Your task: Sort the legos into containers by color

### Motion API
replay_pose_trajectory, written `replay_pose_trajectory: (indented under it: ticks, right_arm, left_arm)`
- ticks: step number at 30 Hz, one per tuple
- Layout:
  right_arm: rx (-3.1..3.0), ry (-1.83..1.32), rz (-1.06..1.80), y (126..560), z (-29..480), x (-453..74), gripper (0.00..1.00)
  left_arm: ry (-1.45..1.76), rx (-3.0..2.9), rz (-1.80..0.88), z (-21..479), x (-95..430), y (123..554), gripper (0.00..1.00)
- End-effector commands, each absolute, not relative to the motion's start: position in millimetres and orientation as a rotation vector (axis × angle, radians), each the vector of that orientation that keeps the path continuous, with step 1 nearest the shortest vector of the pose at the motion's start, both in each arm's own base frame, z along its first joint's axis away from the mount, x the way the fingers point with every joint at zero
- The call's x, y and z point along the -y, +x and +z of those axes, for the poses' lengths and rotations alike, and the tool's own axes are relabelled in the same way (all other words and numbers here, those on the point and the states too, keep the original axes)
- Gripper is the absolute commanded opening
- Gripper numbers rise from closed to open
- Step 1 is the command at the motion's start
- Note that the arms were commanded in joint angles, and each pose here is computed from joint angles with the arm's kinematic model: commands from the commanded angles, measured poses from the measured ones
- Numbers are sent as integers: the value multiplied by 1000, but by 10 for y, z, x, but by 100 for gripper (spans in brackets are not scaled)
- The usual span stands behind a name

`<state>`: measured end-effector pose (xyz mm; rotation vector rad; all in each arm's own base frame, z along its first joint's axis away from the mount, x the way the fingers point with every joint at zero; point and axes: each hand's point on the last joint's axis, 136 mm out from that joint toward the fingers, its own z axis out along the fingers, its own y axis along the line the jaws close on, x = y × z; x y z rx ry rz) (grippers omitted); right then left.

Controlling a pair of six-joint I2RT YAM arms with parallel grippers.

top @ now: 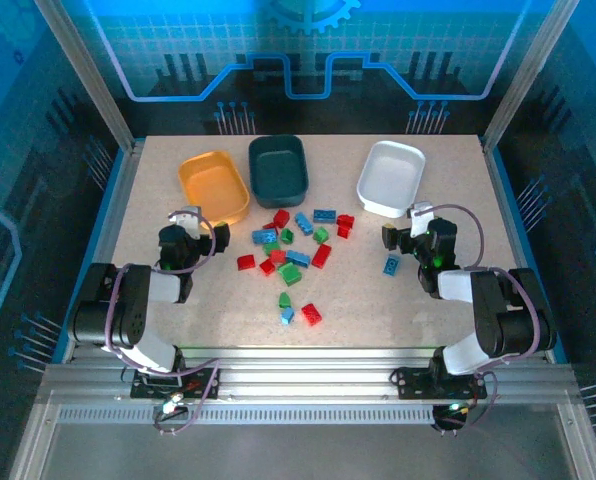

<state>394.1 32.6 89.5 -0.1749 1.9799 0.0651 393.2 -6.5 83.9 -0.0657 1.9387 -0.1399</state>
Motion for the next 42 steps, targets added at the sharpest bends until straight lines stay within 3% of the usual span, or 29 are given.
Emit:
replay_pose_trajectory:
  ticks: [1, 4, 7, 11, 14, 16, 19, 24, 35, 39, 42]
  right_arm:
    - [-1972, -188, 72, 3980, 943, -346, 100]
    - [-2012, -170, -51, 3999, 1080, -329, 100]
    - [-2030, -175, -125, 4108, 1571, -410, 100]
    - [-2057, 174, -19, 4165, 2258, -275, 100]
    - [-2195, 374, 140, 4269, 2255, -183, 100]
    - [-2306, 451, 241, 4395, 2138, -155, 97]
    - [-2438, 446, 280, 4583, 1907, -165, 79]
    - [-2566, 527, 341, 4814, 1512, -39, 78]
    - [-2711, 581, 244, 4940, 830, 116, 77]
    - [-2752, 589, 251, 4977, 628, 112, 66]
    - [-2759, 579, 263, 5011, 539, 83, 49]
  left_arm:
    - [-67, -1910, -97, 964, 29, 3995, 99]
    - [-80, -1932, -87, 1169, 9, 3989, 99]
    - [-210, -1929, -48, 1670, -142, 4004, 99]
    - [-633, -1849, -59, 2322, -478, 3963, 99]
    - [-893, -1873, -70, 2450, -635, 3816, 99]
    - [-967, -1872, -166, 2392, -672, 3899, 98]
    - [-994, -2064, -272, 2168, -627, 4122, 79]
    - [-1005, -2443, -229, 1691, -550, 4415, 63]
    - [-1019, -2632, -158, 965, -558, 4455, 64]
    - [-1004, -2680, -190, 712, -514, 4547, 58]
    - [-986, -2705, -176, 560, -531, 4615, 49]
